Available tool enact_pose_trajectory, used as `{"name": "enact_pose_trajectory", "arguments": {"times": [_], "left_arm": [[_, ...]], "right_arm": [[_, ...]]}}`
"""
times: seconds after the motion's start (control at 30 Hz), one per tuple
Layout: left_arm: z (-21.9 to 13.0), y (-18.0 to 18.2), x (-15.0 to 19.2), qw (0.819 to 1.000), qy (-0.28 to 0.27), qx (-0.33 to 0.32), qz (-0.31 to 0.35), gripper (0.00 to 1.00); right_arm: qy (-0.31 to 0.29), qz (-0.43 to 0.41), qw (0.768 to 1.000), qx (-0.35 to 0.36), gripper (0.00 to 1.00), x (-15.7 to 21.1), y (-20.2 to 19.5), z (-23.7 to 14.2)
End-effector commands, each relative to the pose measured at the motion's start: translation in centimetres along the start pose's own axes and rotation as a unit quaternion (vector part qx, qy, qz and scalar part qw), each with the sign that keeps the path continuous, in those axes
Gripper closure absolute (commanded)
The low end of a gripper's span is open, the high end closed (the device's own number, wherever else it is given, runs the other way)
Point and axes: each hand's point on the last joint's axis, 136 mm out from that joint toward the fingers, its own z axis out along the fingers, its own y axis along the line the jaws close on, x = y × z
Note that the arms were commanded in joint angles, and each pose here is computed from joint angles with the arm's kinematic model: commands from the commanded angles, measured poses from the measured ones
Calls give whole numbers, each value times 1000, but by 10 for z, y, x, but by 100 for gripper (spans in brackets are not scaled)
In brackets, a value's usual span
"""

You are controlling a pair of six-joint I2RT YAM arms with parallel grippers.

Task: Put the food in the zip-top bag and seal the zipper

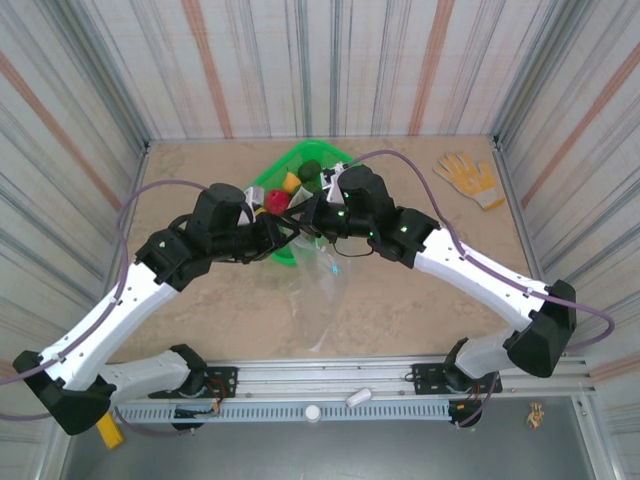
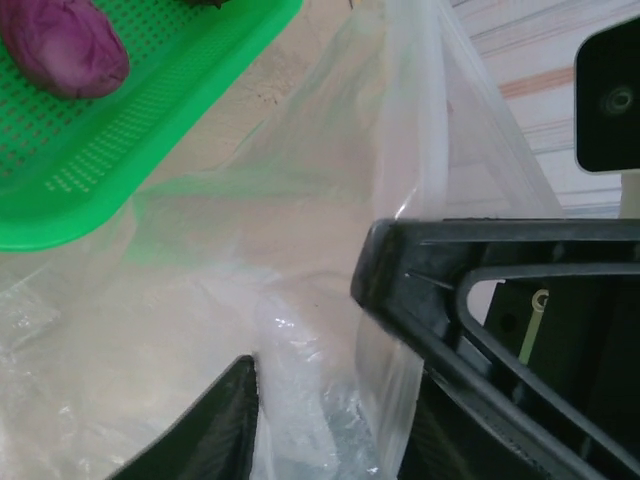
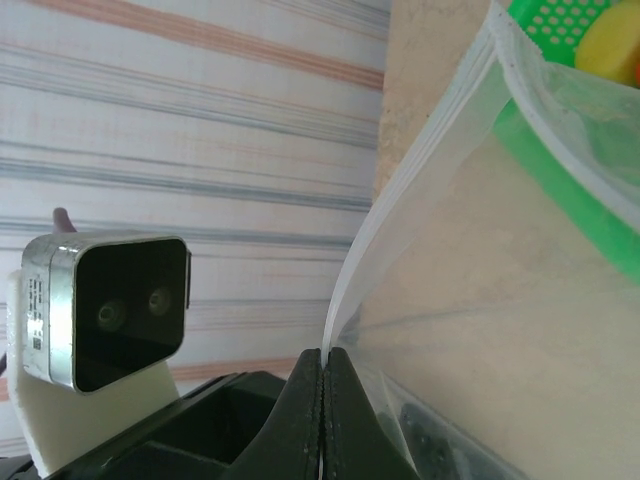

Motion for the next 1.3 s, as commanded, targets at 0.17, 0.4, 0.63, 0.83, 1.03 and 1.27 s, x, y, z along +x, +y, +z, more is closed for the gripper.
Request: {"name": "enact_pose_trajectory", "arguments": {"times": [0.17, 0.4, 0.63, 0.83, 1.03, 1.27], "left_arm": [[-4, -7, -3, 1000, 6, 1, 20, 92], [-9, 4, -2, 998, 4, -28, 53, 100], [-20, 13, 2, 994, 15, -57, 96, 100], [-37, 11, 0, 990, 13, -72, 124, 100], [-69, 23, -18, 979, -31, -135, 150, 100], [-107, 42, -35, 967, -95, -174, 161, 100]], "right_arm": [[5, -48, 999, 4, 100, 4, 2, 2], [1, -126, 992, 16, 61, 0, 12, -22], [-8, -189, 981, 29, 51, -14, 16, -70], [2, -249, 964, 88, 49, -16, 0, -96], [-24, -234, 961, 147, 45, -38, -34, -97], [-73, -172, 955, 232, 39, -83, -104, -76]]}}
